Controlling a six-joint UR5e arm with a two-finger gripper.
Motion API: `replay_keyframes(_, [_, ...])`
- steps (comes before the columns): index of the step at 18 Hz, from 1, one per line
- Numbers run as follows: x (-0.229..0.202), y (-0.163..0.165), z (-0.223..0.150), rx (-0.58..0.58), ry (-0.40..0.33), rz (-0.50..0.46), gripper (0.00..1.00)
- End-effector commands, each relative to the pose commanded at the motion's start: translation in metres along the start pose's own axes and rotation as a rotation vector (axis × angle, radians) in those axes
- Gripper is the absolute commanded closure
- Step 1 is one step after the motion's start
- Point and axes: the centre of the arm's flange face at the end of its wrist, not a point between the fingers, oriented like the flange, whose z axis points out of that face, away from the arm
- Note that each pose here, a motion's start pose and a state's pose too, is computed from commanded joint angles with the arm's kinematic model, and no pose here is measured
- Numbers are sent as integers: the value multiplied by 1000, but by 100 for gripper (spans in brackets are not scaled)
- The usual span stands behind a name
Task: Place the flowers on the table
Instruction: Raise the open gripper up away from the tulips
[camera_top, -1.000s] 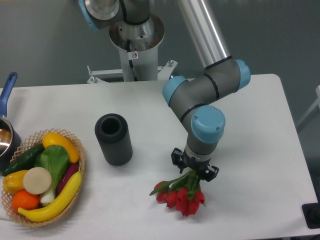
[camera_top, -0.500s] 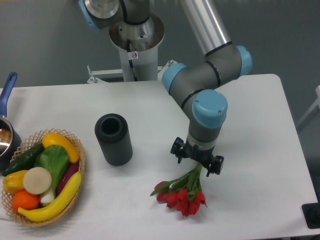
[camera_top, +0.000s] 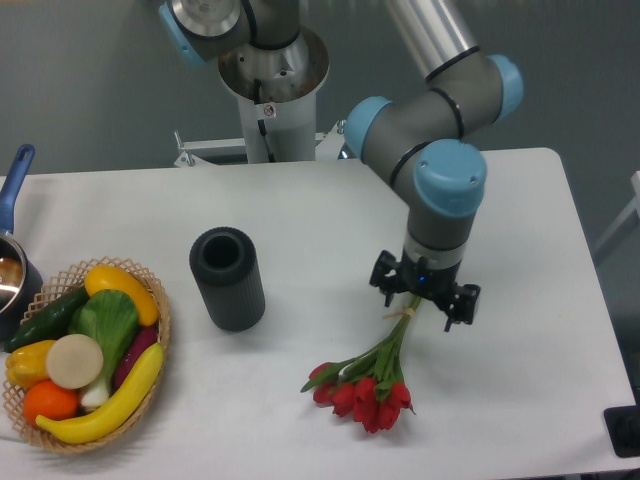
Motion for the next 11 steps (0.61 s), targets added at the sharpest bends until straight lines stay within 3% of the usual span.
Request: replay_keyframes(11, [12, 5, 6, -59, -8, 10, 0])
